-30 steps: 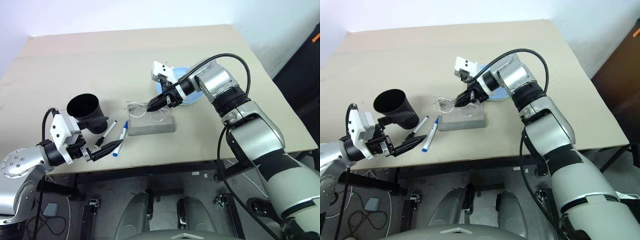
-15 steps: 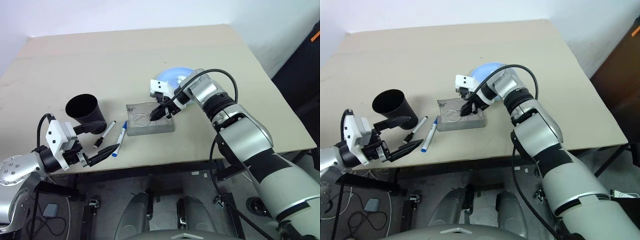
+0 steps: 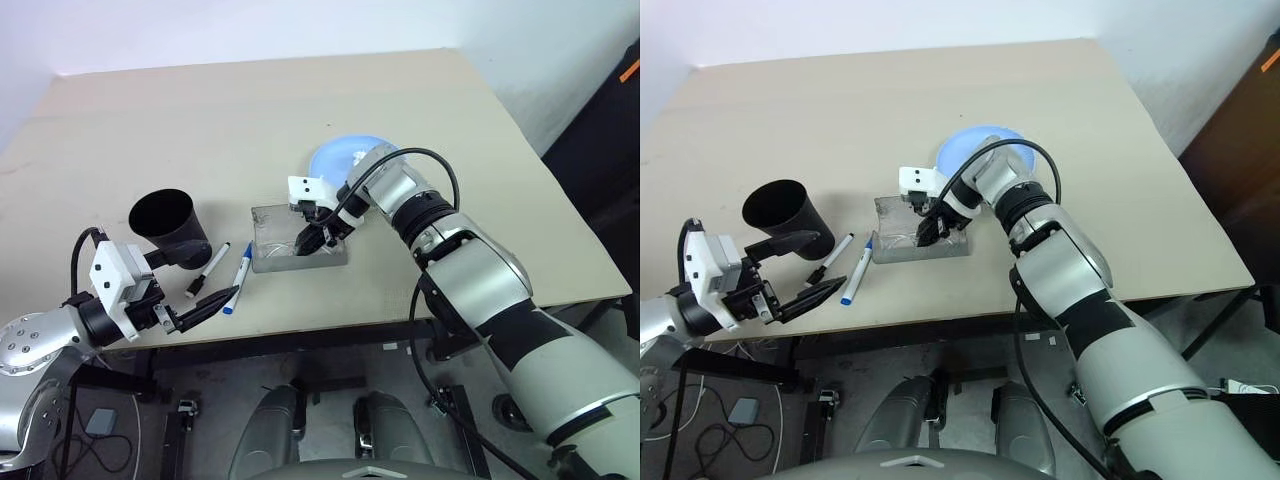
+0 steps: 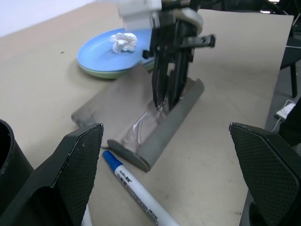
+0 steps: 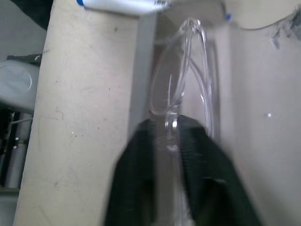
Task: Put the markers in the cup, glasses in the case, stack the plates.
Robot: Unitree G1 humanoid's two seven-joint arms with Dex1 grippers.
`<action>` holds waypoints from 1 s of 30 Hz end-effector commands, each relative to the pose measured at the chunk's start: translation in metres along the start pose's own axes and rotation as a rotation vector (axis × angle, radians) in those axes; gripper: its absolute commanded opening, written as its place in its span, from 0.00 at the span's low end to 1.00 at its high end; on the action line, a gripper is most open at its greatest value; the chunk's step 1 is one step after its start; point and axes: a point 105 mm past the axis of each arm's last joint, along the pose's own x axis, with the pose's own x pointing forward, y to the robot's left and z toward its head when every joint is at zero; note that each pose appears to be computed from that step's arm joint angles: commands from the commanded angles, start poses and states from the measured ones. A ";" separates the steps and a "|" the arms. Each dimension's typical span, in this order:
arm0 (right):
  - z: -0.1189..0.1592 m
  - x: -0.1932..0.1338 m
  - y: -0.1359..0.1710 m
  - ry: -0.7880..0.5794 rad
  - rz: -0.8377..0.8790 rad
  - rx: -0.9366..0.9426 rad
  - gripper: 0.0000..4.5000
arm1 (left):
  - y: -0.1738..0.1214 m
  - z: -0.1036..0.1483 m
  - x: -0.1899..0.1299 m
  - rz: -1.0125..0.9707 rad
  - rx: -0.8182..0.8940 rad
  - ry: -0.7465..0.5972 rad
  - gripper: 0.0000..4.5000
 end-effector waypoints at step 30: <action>0.018 -0.014 0.005 -0.058 0.054 0.123 0.87 | 0.006 -0.008 0.000 -0.026 0.024 -0.023 1.00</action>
